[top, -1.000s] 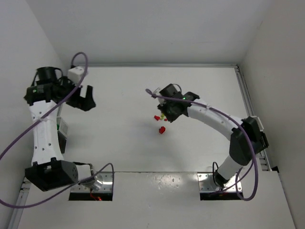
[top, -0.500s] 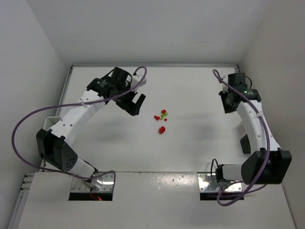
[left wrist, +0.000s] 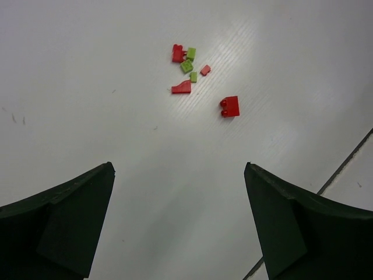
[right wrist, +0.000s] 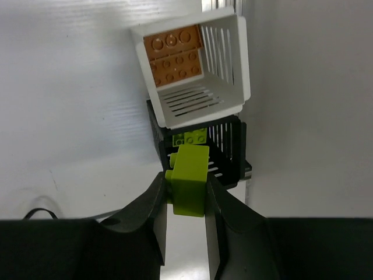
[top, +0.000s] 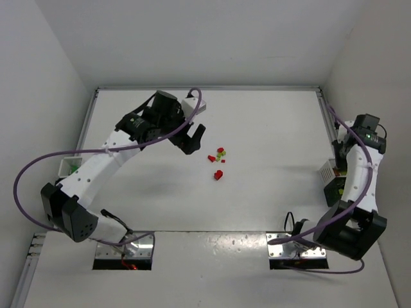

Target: Sort the legos into containers by color

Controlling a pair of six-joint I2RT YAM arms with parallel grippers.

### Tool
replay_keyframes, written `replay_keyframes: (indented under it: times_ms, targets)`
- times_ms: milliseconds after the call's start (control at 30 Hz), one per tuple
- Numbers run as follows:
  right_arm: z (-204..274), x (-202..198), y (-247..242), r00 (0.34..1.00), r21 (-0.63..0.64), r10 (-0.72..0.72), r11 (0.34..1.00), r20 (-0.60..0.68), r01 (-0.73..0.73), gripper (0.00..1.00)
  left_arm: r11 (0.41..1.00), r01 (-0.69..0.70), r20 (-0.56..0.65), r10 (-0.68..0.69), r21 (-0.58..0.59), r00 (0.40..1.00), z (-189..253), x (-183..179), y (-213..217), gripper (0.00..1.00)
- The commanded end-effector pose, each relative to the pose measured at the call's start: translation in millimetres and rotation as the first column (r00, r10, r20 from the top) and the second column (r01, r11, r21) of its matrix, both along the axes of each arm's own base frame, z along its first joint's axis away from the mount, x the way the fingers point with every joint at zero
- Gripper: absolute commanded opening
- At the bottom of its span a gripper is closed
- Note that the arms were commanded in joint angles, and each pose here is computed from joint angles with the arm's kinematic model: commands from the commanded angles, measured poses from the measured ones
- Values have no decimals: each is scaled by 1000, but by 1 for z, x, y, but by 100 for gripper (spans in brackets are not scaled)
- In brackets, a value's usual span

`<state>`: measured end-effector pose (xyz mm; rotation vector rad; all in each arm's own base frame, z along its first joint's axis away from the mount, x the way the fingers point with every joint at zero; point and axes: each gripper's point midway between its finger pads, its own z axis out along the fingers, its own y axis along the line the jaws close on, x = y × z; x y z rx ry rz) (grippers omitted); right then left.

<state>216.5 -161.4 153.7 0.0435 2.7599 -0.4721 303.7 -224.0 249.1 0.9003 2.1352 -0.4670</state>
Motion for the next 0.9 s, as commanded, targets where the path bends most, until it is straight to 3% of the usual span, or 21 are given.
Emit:
replay_keyframes:
  times_ms: [0,133,433,600,667,800,867]
  targets:
    - [-5,-10,-4,999,29,43,999,-11,-43,0,997,71,39,-71,-10,997,4,-1,-19,100]
    - [-22,-30,-15,998,52,18,999,-52,-16,0,997,68,-2,-68,23,998,-15,-4,-28,100]
    - [-40,-36,-25,999,134,-6,991,-39,11,0,996,9,-34,-6,87,999,-34,4,-23,100]
    - [-42,-31,-28,999,147,-2,989,-42,8,30,996,19,-42,-15,93,999,-37,3,-27,100]
    - [-44,-32,-30,999,154,-11,988,-50,18,33,995,20,-49,-15,98,999,-40,3,-27,100]
    - [-40,-27,-33,1000,144,2,990,-30,3,49,995,29,-88,-20,99,996,-52,3,-32,100]
    - [-38,-26,-32,999,136,25,990,-21,-22,50,994,30,-95,-20,104,995,-55,3,-32,100]
